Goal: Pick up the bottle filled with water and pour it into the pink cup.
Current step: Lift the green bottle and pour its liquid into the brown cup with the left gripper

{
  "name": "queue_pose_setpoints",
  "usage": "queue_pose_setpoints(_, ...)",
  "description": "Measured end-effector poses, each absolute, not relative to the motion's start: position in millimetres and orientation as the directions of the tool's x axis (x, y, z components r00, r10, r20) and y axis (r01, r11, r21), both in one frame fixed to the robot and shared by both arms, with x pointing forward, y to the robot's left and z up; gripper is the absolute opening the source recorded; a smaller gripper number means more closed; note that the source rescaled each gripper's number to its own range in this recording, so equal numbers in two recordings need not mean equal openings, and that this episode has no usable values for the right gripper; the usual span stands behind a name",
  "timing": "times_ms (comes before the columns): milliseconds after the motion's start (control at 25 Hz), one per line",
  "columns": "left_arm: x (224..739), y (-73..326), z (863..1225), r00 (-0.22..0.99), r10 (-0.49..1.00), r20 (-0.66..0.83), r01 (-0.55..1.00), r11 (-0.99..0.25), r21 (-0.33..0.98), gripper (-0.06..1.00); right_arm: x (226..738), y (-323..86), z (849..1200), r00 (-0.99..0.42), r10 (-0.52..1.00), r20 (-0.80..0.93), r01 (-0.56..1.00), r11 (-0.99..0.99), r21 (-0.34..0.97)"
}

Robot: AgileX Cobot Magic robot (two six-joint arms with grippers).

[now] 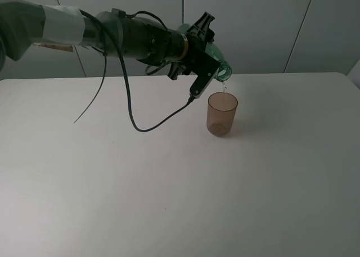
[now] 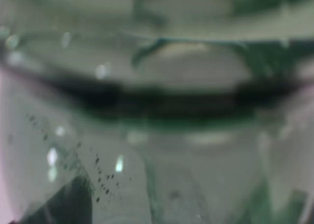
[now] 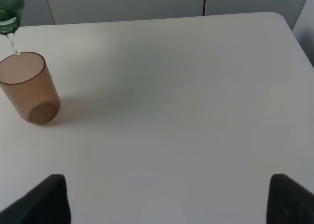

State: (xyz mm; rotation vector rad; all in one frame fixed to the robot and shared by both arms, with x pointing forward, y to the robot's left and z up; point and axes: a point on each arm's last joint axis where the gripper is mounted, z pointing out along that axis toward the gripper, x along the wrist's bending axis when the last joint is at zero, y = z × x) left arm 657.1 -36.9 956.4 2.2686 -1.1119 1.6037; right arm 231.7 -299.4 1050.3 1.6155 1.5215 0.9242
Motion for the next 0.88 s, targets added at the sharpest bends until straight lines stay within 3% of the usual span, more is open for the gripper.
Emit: queue_pose_setpoints(880, 657.1, -37.0, 956.9, 0.128, -0.507, 0.852, -0.637, -0.7, -0.321, 0.01, 231.7, -299.4, 1050.3, 0.046, 0.999, 0.024, 0.482, -0.043, 0.875)
